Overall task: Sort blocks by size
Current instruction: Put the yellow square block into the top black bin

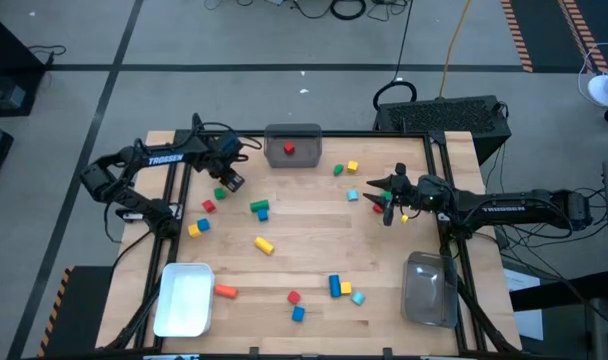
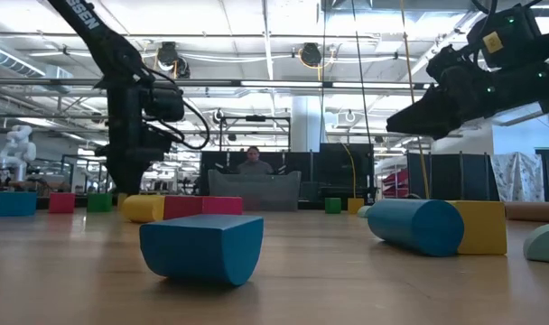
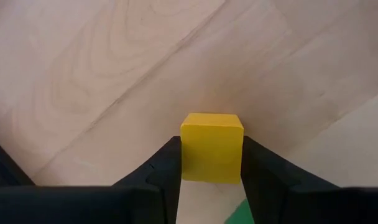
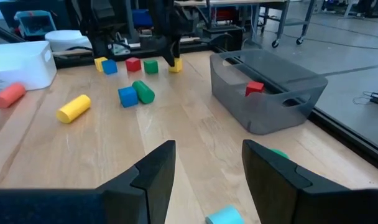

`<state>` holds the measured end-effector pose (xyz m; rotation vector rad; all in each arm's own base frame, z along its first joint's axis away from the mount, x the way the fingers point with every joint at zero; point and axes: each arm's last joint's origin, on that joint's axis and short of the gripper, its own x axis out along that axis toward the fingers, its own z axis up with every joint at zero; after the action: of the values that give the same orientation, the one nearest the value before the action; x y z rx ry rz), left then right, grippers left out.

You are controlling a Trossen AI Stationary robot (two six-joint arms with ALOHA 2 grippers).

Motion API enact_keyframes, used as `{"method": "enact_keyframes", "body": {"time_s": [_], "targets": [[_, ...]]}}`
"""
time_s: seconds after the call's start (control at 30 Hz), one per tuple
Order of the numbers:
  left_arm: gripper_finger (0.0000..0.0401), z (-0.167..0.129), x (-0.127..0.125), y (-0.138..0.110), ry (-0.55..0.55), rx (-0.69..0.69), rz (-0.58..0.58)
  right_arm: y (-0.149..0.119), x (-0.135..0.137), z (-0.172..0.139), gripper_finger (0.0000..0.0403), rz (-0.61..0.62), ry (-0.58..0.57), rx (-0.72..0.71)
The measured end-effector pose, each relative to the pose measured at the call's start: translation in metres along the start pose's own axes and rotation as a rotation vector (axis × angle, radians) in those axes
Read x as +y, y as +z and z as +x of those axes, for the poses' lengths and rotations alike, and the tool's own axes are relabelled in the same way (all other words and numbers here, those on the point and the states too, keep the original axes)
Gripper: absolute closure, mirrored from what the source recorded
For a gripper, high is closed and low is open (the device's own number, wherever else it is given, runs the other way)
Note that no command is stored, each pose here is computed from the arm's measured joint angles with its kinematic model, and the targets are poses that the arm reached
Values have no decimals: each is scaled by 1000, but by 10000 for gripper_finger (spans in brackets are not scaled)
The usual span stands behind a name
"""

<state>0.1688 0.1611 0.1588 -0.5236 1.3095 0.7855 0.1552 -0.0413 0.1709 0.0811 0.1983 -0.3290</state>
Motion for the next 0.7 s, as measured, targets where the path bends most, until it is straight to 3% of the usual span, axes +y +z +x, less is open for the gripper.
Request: {"method": "enact_keyframes", "body": {"time_s": [0.2, 0.53, 0.7], "targets": [[266, -23, -15, 19, -24, -66, 27, 0, 0, 0, 227, 3, 0, -2], [266, -97, -42, 74, -132, -403, 83, 0, 0, 0, 227, -4, 0, -3], [266, -113, -41, 91, -142, -494, 90, 0, 0, 0, 227, -4, 0, -3]]}}
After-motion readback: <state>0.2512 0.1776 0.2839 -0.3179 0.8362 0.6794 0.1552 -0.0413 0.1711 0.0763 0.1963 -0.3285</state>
